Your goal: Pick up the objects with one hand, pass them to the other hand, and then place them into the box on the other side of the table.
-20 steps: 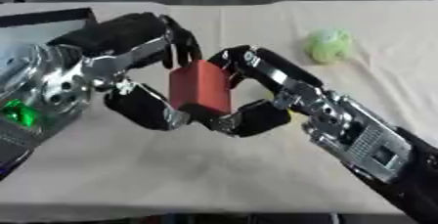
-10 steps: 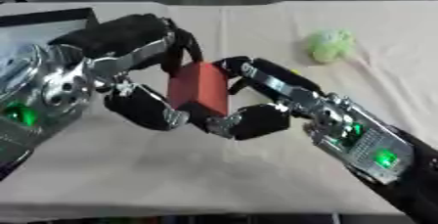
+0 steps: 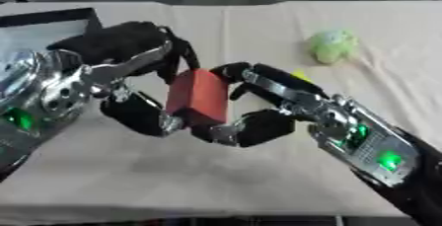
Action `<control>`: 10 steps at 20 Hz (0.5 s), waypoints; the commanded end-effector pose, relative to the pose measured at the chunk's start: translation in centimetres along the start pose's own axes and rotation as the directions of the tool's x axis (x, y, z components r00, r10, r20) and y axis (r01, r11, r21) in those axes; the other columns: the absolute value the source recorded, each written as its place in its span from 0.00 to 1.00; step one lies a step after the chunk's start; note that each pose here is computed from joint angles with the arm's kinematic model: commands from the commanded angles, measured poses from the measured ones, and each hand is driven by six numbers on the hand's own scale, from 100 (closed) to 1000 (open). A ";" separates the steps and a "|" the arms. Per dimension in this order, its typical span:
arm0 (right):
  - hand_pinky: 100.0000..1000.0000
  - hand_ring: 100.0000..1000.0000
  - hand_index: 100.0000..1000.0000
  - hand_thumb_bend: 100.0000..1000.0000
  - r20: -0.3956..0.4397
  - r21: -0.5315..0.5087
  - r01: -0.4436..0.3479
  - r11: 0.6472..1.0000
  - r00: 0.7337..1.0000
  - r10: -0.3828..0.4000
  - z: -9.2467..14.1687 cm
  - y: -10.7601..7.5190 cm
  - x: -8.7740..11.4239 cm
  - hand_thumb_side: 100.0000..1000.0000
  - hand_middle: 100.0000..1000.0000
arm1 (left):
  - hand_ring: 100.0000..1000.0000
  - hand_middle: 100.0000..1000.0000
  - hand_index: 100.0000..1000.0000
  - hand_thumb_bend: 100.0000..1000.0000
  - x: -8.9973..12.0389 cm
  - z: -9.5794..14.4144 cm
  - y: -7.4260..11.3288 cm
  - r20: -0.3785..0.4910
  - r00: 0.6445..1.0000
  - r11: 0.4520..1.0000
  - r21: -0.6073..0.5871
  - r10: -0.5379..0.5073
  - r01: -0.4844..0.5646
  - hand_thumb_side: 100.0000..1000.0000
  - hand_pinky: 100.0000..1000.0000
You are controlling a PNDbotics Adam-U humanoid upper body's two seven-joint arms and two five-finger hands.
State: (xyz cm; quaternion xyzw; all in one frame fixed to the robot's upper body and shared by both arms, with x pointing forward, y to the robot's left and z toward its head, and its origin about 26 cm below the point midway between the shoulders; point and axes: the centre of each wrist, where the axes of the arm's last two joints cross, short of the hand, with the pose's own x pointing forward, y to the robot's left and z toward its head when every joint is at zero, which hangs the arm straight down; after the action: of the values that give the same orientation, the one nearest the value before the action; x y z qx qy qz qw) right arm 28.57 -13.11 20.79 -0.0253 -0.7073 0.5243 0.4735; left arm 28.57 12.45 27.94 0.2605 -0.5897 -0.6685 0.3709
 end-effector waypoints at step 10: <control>0.76 0.87 0.89 0.60 -0.021 -0.012 -0.063 0.998 0.998 0.062 0.6 -0.7 0.2 0.35 0.83 | 0.53 0.37 0.31 0.16 -3.3 1.7 0.8 -0.157 0.987 0.999 0.035 0.036 -0.031 0.09 0.66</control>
State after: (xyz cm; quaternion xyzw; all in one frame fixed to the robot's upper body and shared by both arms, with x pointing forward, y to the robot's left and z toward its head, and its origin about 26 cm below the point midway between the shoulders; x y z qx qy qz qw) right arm 28.63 -13.38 20.70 -0.0434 -0.6997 0.5317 0.4752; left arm 29.31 15.23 27.63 0.2897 -0.5762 -0.6421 0.4146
